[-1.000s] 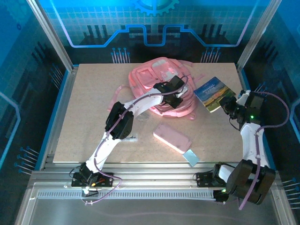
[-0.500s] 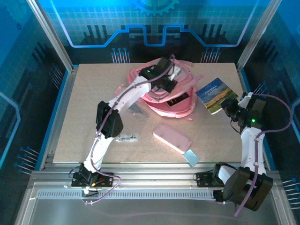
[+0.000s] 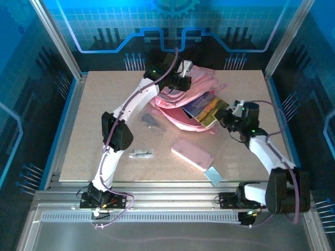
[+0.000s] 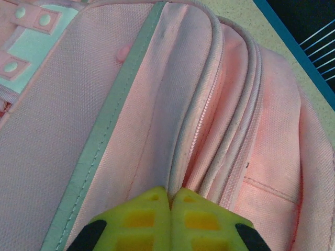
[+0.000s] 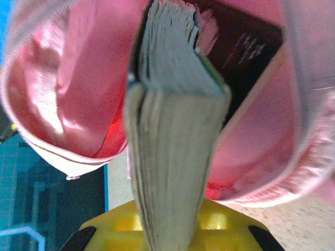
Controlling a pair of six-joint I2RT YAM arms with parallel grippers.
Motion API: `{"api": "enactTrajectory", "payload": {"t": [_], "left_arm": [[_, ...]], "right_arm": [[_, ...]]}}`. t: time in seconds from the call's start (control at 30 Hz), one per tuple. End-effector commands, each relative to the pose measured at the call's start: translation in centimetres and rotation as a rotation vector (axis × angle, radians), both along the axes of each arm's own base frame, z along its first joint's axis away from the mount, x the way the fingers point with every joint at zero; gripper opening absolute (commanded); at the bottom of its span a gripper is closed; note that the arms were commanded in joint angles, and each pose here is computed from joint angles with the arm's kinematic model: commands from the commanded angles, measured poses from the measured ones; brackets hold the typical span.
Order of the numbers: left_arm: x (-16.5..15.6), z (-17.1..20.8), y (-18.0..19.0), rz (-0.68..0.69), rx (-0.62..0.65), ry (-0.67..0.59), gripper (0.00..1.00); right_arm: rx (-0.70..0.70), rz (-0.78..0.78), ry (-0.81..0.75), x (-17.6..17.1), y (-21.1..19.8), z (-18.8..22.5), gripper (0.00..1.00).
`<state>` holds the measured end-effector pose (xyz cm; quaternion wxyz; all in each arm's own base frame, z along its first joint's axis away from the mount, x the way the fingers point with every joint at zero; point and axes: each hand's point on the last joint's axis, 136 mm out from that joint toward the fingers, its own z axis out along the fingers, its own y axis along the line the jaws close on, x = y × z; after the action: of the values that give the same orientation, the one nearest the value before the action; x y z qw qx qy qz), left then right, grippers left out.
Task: Pack books, pencil case, and school supplies into a backpack
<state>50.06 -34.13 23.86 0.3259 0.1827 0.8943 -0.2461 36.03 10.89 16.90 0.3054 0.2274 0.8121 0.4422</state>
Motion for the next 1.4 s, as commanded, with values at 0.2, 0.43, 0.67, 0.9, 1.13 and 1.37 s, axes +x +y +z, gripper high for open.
{"api": "enactTrajectory", "payload": {"t": [0.2, 0.43, 0.67, 0.9, 1.13, 1.37], "left_arm": [[0.4, 5.2, -0.7, 0.027, -0.156, -0.072, 0.00], [0.2, 4.7, -0.8, 0.026, -0.165, -0.059, 0.00], [0.3, 4.8, -0.8, 0.026, -0.167, -0.072, 0.00], [0.6, 4.6, -0.9, 0.033, -0.180, -0.066, 0.00], [1.3, 3.9, -0.8, 0.060, -0.179, -0.076, 0.00], [1.7, 1.0, -1.2, 0.094, -0.203, -0.022, 0.00]], "right_arm": [[0.107, -0.015, -0.231, 10.1, 5.8, 2.4, 0.00], [0.018, -0.117, 0.025, 12.9, 5.3, -5.5, 0.18], [-0.260, -0.145, 0.201, 10.1, 2.2, -6.0, 0.87], [-0.472, -0.134, 0.245, 7.8, -0.3, -3.7, 0.98], [-0.529, -0.016, 0.204, 5.1, -0.6, -0.2, 0.96], [-0.734, 0.050, 0.209, -0.8, -4.3, 2.5, 0.94]]}}
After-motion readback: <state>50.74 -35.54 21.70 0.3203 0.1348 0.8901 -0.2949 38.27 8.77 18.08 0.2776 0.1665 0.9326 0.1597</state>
